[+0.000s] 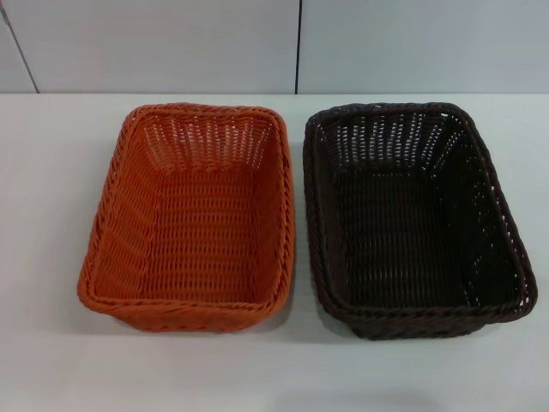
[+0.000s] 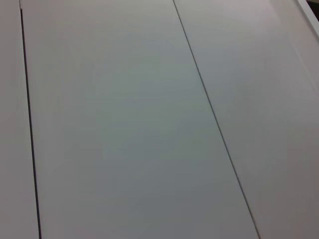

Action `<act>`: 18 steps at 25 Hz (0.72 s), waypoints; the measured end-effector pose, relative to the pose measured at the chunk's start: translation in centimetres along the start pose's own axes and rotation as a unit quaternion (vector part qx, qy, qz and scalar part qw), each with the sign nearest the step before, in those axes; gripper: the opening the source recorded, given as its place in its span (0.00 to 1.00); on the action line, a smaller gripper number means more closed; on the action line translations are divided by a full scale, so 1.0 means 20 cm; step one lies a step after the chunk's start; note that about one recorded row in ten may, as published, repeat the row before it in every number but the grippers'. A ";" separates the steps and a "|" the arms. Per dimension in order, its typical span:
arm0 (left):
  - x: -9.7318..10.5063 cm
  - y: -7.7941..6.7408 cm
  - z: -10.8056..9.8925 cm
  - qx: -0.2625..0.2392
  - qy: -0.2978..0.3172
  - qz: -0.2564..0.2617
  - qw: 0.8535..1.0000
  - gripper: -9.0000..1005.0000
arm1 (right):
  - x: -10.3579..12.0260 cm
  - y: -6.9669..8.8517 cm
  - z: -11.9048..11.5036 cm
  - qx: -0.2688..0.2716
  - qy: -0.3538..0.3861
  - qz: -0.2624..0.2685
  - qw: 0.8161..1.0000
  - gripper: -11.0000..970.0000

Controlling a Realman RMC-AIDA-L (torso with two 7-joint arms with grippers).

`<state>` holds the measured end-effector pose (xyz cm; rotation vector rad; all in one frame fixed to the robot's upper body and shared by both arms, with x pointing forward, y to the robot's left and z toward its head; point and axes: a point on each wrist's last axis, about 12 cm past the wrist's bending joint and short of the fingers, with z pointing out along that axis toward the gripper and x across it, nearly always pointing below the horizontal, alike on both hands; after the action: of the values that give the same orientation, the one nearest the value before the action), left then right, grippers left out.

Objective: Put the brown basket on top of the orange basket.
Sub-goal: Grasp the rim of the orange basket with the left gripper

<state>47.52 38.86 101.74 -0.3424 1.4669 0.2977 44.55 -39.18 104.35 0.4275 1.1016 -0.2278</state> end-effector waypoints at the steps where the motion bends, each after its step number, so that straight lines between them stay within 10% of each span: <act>1: 0.00 0.00 0.00 0.000 0.000 0.000 1.000 0.79 | 0.00 0.00 0.00 0.000 0.000 0.000 1.000 0.82; 11: 0.00 -0.03 0.00 0.014 0.001 0.000 1.000 0.78 | 0.00 0.01 0.01 -0.004 0.000 0.001 1.000 0.82; 18: -0.08 -0.20 0.17 0.161 0.050 -0.014 0.986 0.78 | 0.00 0.01 0.01 -0.007 -0.001 0.001 1.000 0.82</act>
<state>52.08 36.66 103.75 -0.1171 1.5794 0.0184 44.80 -39.05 104.48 0.4149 1.0993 -0.2182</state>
